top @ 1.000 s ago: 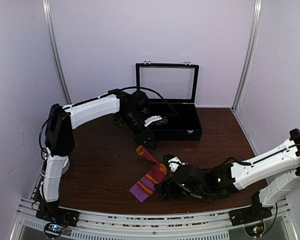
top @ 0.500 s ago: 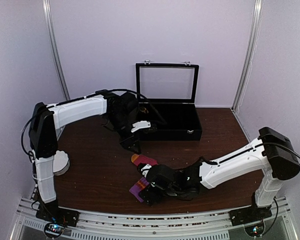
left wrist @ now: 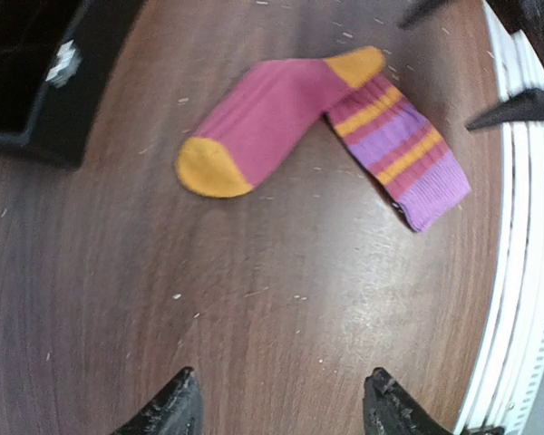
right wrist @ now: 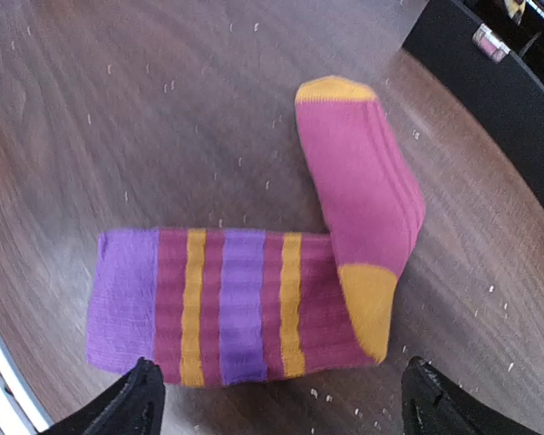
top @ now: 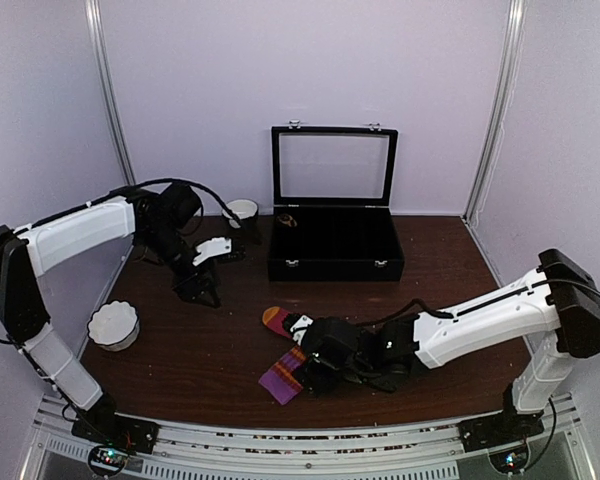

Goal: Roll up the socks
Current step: Adjust the sock at the center of the board.

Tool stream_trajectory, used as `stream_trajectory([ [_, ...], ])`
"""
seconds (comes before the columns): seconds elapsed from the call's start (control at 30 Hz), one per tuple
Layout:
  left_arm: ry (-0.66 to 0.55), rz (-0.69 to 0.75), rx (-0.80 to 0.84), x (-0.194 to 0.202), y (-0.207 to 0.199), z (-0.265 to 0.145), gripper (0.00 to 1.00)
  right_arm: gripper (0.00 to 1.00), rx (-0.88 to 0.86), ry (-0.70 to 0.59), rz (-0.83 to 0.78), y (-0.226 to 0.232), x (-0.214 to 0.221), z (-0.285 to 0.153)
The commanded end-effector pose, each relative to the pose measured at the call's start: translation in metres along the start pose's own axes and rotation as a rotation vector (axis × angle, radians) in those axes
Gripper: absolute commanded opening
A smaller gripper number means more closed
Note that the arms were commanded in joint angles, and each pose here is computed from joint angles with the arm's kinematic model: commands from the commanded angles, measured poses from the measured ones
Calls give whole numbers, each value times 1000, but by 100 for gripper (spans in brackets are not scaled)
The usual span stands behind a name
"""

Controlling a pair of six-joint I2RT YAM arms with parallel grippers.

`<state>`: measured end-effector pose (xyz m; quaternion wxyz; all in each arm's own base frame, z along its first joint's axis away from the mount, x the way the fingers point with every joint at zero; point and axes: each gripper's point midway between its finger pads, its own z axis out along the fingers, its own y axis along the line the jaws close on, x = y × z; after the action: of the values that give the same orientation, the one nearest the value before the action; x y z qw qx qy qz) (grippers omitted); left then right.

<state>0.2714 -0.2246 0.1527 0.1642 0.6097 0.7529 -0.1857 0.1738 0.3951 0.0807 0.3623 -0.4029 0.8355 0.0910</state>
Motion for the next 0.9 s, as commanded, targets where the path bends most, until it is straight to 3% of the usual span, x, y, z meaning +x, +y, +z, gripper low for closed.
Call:
stream_trajectory([
  [0.0, 9, 204, 112, 4, -19, 41, 63, 87, -72, -103, 52, 13, -25, -1],
  [0.1, 64, 233, 115, 5, -2, 65, 61, 80, -103, -68, 47, 28, -24, 16],
  [0.23, 111, 267, 57, -1, 27, 84, 70, 68, -140, 1, 71, 47, -13, 41],
  [0.4, 133, 367, -19, -12, 44, 108, 62, 59, -198, 46, 126, 61, 8, 54],
  [0.57, 119, 481, -13, -22, 31, 124, 64, 54, -305, 69, 120, 83, 31, 49],
  [0.87, 246, 638, -33, -10, 17, 157, 65, 48, -436, 103, 99, 107, 62, 32],
])
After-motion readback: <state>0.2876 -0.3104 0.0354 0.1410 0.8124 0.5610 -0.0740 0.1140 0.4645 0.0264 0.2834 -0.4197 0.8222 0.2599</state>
